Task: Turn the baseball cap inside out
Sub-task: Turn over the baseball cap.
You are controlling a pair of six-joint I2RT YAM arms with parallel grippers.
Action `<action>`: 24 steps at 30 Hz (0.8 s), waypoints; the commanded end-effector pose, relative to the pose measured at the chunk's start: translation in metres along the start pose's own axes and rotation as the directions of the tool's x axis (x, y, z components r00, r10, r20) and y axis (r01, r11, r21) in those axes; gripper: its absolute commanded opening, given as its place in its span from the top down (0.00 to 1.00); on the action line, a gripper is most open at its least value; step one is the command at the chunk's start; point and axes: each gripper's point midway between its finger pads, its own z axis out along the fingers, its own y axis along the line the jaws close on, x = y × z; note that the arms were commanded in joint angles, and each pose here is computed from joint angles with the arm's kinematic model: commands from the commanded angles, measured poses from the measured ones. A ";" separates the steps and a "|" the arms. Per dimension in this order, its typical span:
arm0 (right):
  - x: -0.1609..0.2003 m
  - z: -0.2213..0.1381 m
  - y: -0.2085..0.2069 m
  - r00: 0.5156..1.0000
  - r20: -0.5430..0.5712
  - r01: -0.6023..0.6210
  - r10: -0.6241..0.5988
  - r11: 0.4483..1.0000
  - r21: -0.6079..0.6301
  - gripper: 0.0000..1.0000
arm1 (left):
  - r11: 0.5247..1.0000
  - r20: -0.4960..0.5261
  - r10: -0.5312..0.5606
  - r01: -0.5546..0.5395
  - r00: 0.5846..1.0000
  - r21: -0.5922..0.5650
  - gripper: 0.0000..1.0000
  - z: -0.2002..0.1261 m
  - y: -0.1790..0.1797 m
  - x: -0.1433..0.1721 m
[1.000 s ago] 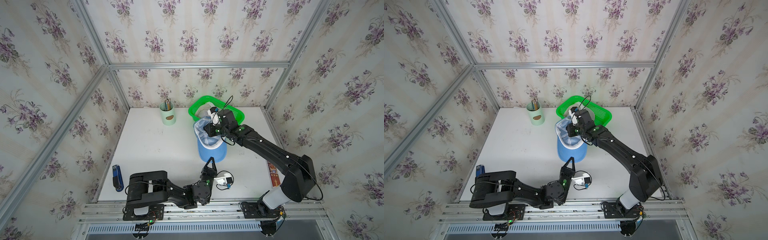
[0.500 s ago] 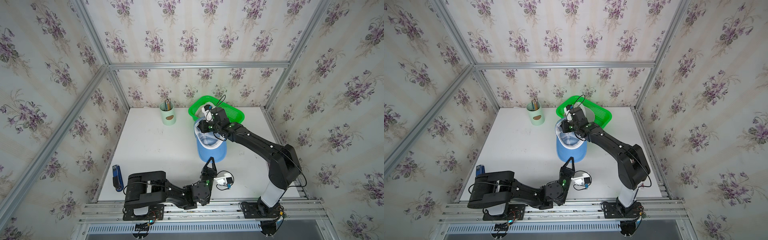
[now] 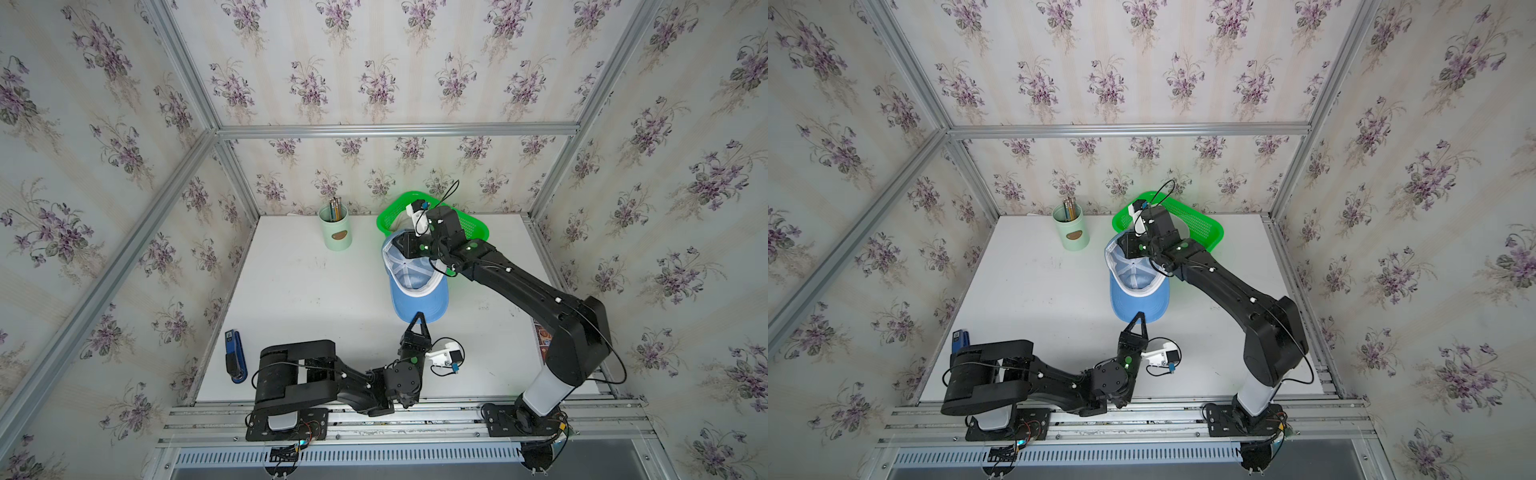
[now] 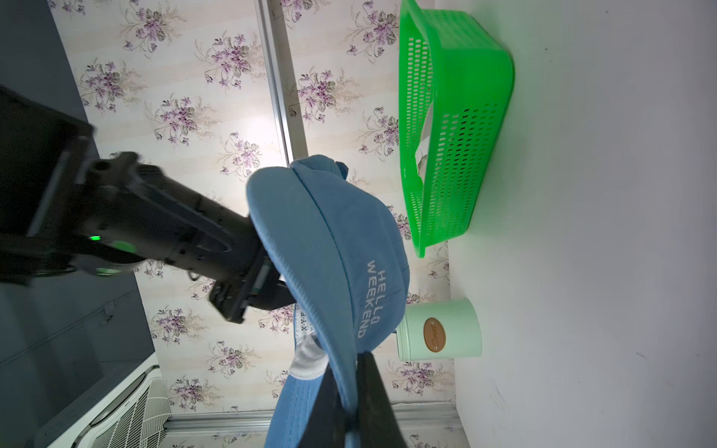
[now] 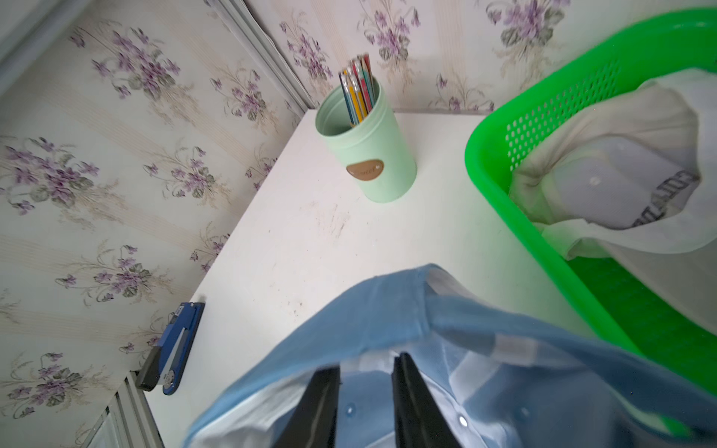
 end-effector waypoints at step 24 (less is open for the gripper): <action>0.073 0.036 -0.095 0.975 -0.220 0.052 0.035 0.925 0.377 0.77 | 0.997 -0.032 -0.070 0.069 0.997 -0.019 1.00 0.001 0.015 0.004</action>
